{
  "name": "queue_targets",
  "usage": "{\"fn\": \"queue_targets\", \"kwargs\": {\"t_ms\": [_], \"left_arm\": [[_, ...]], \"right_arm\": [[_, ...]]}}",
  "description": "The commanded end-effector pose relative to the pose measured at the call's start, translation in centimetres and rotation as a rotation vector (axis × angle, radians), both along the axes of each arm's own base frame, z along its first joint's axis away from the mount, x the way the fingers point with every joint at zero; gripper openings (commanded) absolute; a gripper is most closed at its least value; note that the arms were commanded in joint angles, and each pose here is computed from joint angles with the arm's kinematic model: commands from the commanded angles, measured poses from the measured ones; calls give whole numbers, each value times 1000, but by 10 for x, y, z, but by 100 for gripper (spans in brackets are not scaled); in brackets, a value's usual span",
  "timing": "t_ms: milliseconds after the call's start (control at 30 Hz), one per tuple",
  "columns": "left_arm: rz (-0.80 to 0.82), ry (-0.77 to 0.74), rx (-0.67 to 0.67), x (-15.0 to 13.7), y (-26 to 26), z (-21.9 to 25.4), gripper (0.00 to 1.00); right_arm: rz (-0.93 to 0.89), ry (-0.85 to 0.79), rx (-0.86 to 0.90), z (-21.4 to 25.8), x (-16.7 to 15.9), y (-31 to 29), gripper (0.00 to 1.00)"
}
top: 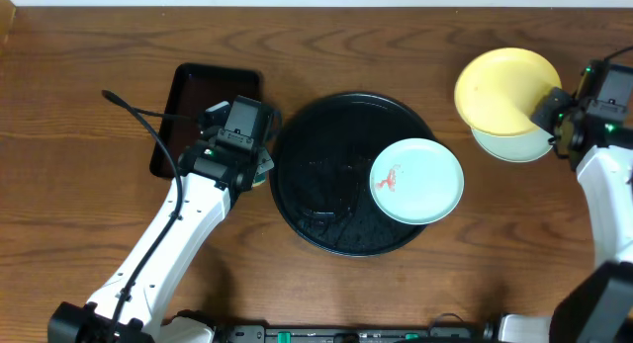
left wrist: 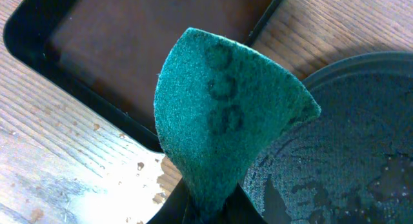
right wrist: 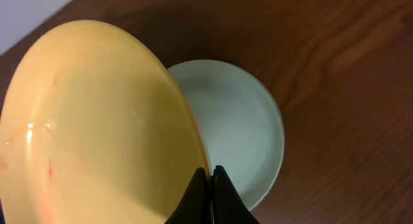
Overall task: Clean dirty plates on tray and stack at the side
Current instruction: 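Lift the yellow plate with the right gripper and stack it on the pale green plate, then move the right gripper to the red-stained pale green plate and grasp its rim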
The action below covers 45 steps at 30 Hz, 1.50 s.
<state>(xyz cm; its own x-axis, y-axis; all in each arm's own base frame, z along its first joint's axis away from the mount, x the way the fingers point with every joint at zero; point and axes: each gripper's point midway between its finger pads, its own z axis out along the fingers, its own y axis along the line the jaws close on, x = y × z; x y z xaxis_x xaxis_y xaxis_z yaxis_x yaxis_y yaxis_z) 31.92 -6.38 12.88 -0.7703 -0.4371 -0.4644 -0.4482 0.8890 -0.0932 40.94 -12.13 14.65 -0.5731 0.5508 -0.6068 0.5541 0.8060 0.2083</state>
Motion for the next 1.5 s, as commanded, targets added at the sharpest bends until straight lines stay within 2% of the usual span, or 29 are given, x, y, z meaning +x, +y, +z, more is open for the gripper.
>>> {"fn": "queue_targets", "kwargs": {"t_ms": [0,233,267,300,333,367,433,500,533,567,633,700,767,833,1033,1133,1167,1333,1367,1467], "left_arm": [[14,20,-6,-2,1,-7,8],[13,21,-5,-2,1,-7,8],[14,21,-5,-2,1,-8,8],[14,21,-5,-2,1,-8,8],[14,21,-5,-2,1,-8,8],[13,20,-6,-2,1,-8,8],[13,17,-7,-1,1,-8,8],[13,16,-7,-1,1,-7,8],[13,16,-7,-1,1,-8,8],[13,16,-7,-1,1,-8,8],[12,17,-10,-1,0,-8,8],[10,12,-15,0,-1,-7,8],[8,4,-18,2,-3,-6,8],[6,-4,-21,4,-4,-6,8],[6,-17,-26,6,-5,-4,8],[5,-16,-25,6,-5,-4,8],[5,-15,-25,6,-5,-4,8],[6,-15,-25,6,-5,-4,8],[6,-17,-26,6,-5,-4,8],[6,-16,-26,6,-5,-4,8]], "right_arm": [[-74,39,15,-26,1,-15,1],[-145,115,-29,-61,0,-33,2],[-145,123,-28,-64,0,-33,8],[-144,128,-26,-66,0,-33,24],[-144,131,-25,-67,-1,-33,47],[-142,130,-24,-66,-1,-32,45],[-134,120,-16,-61,-1,-30,31],[-127,101,-9,-52,-1,-27,25],[-118,86,0,-46,-1,-25,27],[-105,70,13,-39,-1,-21,34],[-43,39,81,-22,-4,-1,55],[25,35,161,-12,-11,22,56],[90,74,251,-7,-28,49,43],[130,153,295,-13,-47,72,39],[312,335,262,-63,-87,124,56],[290,367,226,-87,-98,130,68],[278,378,230,-93,-102,132,69],[287,392,236,-108,-111,139,63],[290,391,236,-108,-111,140,57],[285,388,241,-108,-110,143,24]]}}
